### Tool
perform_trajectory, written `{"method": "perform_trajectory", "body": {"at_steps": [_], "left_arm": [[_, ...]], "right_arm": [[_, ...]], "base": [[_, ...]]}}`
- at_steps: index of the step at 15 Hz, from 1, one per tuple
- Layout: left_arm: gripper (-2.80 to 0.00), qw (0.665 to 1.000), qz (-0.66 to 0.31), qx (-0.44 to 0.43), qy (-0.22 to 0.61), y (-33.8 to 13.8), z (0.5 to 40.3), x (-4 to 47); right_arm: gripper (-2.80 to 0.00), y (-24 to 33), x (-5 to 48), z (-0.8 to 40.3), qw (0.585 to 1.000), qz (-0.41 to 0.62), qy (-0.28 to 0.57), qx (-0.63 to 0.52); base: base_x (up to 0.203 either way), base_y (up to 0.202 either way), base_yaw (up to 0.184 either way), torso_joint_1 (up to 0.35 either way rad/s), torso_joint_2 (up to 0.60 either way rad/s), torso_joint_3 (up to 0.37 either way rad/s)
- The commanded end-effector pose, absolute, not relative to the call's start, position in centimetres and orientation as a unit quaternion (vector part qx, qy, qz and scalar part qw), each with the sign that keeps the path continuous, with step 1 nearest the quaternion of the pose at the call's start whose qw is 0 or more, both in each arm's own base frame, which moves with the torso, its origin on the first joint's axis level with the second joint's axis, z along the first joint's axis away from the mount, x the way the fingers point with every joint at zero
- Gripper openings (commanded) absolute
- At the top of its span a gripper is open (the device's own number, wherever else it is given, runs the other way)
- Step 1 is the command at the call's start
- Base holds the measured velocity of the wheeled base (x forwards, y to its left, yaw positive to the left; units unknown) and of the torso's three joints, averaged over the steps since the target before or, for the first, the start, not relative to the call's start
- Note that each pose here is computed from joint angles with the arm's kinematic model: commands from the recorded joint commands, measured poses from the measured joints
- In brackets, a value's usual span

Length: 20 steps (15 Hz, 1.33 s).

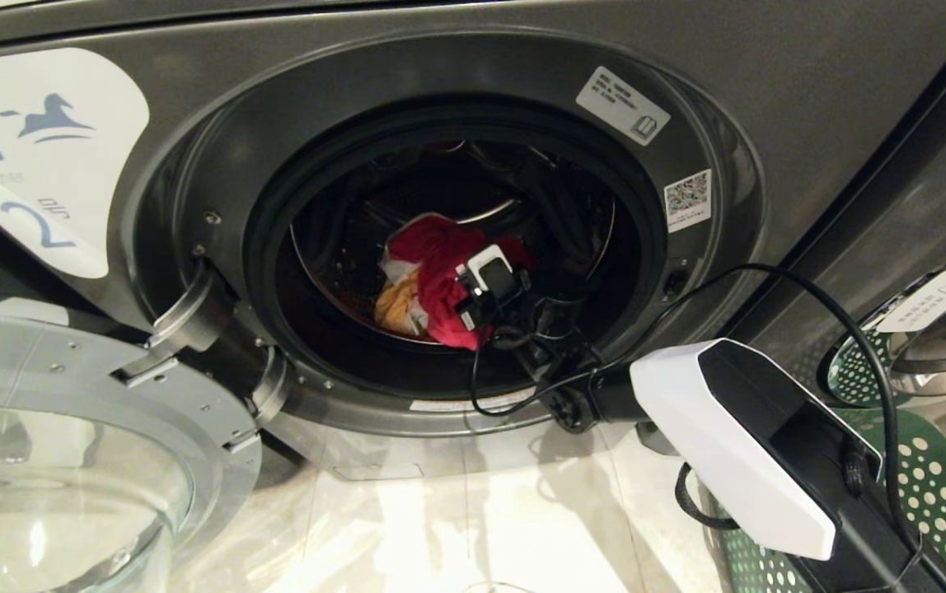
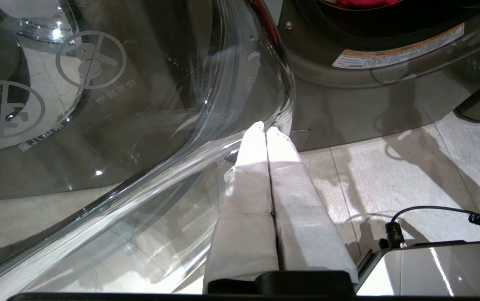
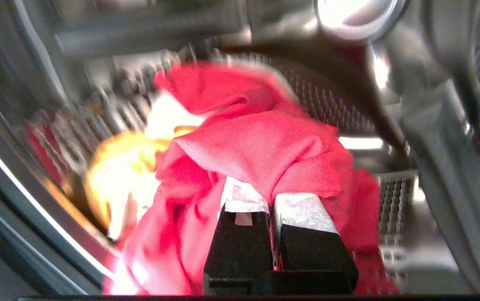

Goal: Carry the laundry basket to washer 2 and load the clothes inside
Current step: Place the clothes into the washing machine

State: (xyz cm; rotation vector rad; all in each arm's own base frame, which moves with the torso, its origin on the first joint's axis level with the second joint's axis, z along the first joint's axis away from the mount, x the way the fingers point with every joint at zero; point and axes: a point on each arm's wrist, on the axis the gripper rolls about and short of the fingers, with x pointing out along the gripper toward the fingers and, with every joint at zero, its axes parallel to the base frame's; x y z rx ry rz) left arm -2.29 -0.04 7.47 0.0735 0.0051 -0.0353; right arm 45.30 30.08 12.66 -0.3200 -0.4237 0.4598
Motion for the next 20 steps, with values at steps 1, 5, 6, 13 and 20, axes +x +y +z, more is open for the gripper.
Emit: {"method": "perform_trajectory", "body": {"at_steps": [1,5,6,13,20], "left_arm": [[-2.8,0.999,-0.018,0.037,0.003,0.0,7.5,-2.3],[-2.8,0.999,-0.018,0.037,0.003,0.0,7.5,-2.3],[-2.8,0.999,-0.018,0.037,0.003,0.0,7.5,-2.3],[-2.8,0.999,-0.018,0.037,0.003,0.0,7.5,-2.3],[-2.8,0.999,-0.018,0.037,0.003,0.0,7.5,-2.3]], "right_arm": [[-2.8,29.1,46.2,11.7,0.942,0.216,-0.198,-0.163],[0.0,28.7,46.5,11.4,0.943,0.212,-0.195,-0.165],[0.0,28.6,46.6,11.3,0.944,0.209,-0.193,-0.166],[0.0,27.4,43.1,17.1,0.95,0.216,-0.19,-0.125],[0.0,25.2,30.5,18.9,0.953,0.256,-0.081,-0.141]], "base": [[0.0,0.0,0.0,0.0,0.0,0.0],[0.0,0.0,0.0,0.0,0.0,0.0],[0.0,0.0,0.0,0.0,0.0,0.0],[0.0,0.0,0.0,0.0,0.0,0.0],[0.0,0.0,0.0,0.0,0.0,0.0]]}}
